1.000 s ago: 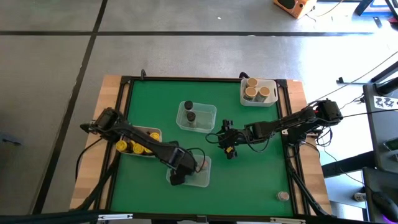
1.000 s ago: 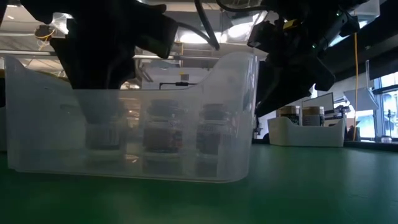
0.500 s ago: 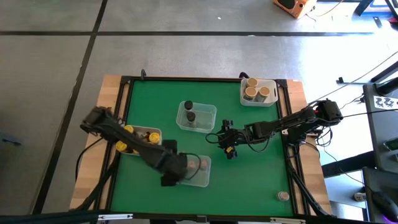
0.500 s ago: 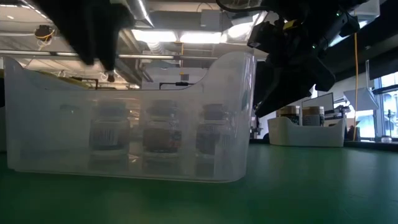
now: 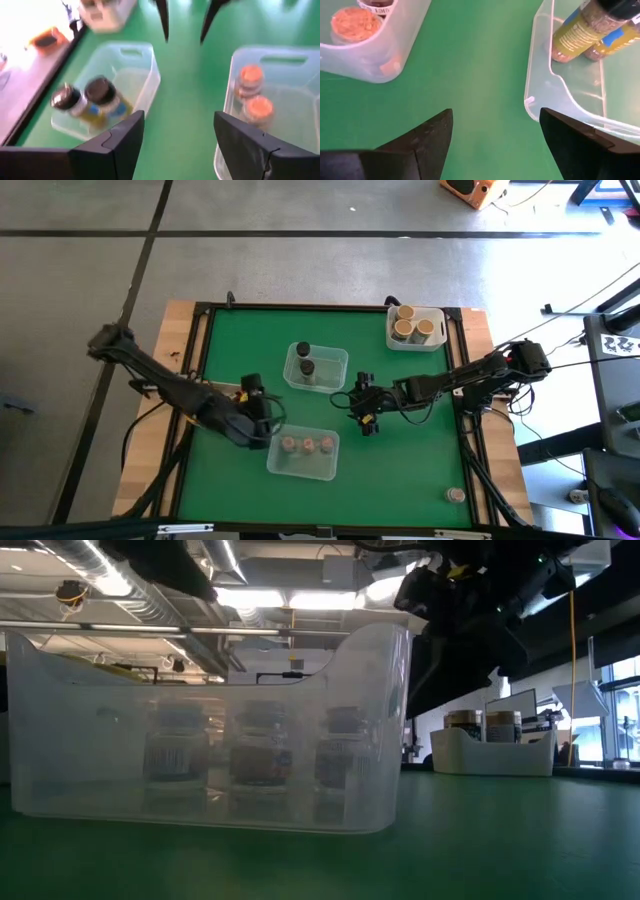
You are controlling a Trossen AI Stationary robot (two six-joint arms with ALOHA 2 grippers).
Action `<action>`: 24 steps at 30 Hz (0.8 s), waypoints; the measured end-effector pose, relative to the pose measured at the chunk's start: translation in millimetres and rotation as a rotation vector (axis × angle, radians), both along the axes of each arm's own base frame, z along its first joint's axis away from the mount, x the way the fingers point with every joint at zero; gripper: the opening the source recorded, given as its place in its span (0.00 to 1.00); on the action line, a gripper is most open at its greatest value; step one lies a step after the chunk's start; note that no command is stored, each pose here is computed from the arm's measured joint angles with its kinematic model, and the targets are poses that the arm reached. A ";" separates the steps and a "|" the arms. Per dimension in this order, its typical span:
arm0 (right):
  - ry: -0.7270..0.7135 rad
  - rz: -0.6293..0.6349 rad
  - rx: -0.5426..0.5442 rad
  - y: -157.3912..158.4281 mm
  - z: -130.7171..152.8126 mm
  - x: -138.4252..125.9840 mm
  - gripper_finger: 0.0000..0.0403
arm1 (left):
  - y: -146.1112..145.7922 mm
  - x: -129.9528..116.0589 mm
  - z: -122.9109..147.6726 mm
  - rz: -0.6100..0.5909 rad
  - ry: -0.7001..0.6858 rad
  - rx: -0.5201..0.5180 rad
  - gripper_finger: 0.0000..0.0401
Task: Sort spices by type
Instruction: Put the brown spice bottle into the bottom transparent bin
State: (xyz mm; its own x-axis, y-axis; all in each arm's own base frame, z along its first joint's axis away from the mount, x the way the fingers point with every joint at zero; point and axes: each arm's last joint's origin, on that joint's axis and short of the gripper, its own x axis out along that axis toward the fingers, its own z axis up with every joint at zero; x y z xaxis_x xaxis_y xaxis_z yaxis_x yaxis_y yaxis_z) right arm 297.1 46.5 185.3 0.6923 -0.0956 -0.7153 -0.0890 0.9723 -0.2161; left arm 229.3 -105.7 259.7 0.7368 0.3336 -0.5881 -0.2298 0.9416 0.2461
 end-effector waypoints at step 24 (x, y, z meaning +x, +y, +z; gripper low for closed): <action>0.564 -0.163 0.438 54.6 95.8 -45.6 0.74 | 63.3 -29.7 -9.3 0.125 -0.524 0.132 0.59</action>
State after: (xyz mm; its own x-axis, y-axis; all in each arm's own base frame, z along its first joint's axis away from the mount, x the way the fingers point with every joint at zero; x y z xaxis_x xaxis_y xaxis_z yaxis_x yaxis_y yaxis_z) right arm 251.5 101.2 281.1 0.2085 0.2107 -0.9551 0.0817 0.9693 0.2317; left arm 199.7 -42.4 250.4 0.8696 0.4835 -0.1005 -0.4616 0.8681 0.1825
